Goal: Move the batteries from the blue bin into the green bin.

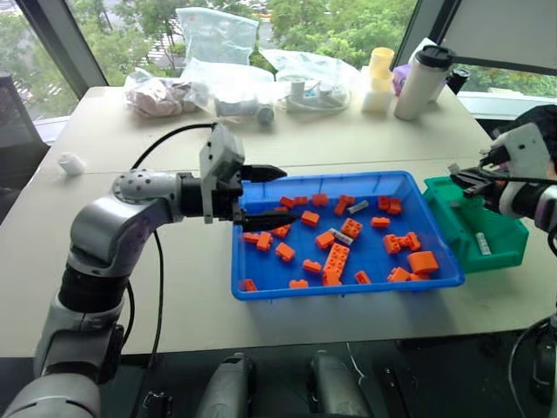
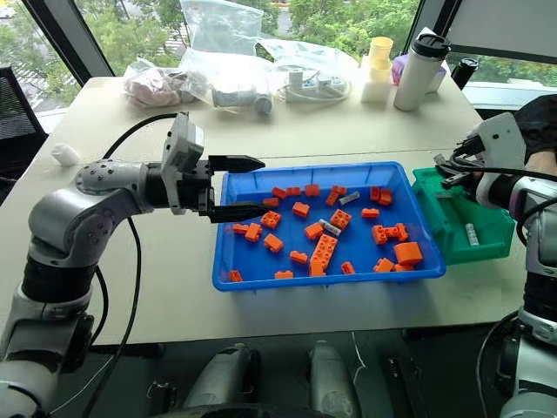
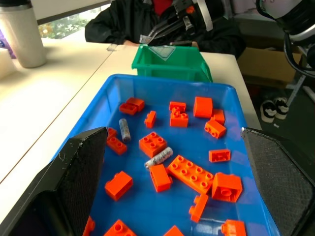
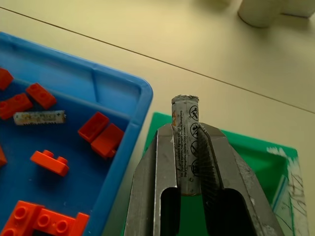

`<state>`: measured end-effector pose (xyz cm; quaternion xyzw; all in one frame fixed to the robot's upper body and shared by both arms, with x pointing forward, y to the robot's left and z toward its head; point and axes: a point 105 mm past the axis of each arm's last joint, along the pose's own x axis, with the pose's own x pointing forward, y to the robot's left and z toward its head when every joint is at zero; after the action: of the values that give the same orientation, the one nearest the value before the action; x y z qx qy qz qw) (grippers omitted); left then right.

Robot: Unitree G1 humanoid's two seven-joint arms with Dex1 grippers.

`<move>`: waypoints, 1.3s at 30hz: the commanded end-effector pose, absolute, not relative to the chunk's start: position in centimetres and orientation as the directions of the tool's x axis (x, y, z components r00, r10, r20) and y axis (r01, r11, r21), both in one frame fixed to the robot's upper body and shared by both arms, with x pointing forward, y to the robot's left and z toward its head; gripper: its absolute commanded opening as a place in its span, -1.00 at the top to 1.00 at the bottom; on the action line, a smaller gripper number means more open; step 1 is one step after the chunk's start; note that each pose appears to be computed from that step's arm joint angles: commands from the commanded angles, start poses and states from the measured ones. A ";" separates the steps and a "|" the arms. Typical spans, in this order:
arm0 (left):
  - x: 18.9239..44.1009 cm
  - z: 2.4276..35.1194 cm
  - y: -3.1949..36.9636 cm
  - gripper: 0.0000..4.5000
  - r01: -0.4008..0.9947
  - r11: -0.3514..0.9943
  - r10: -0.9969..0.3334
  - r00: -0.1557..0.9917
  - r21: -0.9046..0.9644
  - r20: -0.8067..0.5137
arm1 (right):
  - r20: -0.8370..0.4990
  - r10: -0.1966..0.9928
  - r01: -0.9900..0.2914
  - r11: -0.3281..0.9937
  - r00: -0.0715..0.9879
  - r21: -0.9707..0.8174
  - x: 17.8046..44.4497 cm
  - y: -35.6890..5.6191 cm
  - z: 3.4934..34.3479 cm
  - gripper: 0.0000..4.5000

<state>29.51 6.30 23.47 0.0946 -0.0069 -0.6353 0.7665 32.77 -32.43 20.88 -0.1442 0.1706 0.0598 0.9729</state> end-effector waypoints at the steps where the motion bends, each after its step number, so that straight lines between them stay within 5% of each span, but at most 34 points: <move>1: 29.5 23.6 6.1 -1.00 0.971 0.136 -0.979 0.163 0.196 -0.127 | -0.291 -0.018 -0.076 0.949 0.956 -0.307 32.1 -33.5 22.6 0.99; 5: 29.8 22.9 6.1 -1.00 0.970 0.127 -0.974 0.162 0.209 -0.158 | -0.317 -0.074 -0.026 0.954 0.945 -0.300 31.7 -34.7 21.8 0.99; 13: 30.4 22.0 7.4 -1.00 0.957 0.167 -0.952 0.220 0.239 -0.214 | -0.335 -0.143 0.003 0.923 0.931 -0.385 31.8 -36.1 21.6 -0.83; 15: 30.4 22.0 7.8 -1.00 0.954 0.181 -0.947 0.235 0.241 -0.221 | -0.297 -0.120 -0.009 0.916 0.947 -0.401 32.2 -35.6 22.6 -0.83; 19: 30.0 21.8 8.7 -1.00 0.953 0.178 -0.937 0.240 0.245 -0.254 | -0.245 0.174 -0.251 0.908 0.954 -0.334 32.9 -29.6 24.5 -0.83; 23: 29.0 21.2 9.0 -1.00 0.957 0.129 -0.925 0.210 0.259 -0.317 | -0.356 0.562 -0.651 0.728 0.747 -0.215 31.5 -19.9 20.6 -0.83; 39: 28.6 21.0 8.8 -1.00 0.952 0.158 -0.920 0.238 0.262 -0.312 | -0.475 0.561 -0.691 0.707 0.678 -0.151 33.4 -18.7 14.0 -0.83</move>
<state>28.79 8.65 20.05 0.1960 0.0578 -0.6209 0.7568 33.11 -18.47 13.57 -0.1528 0.2116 0.3518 0.8989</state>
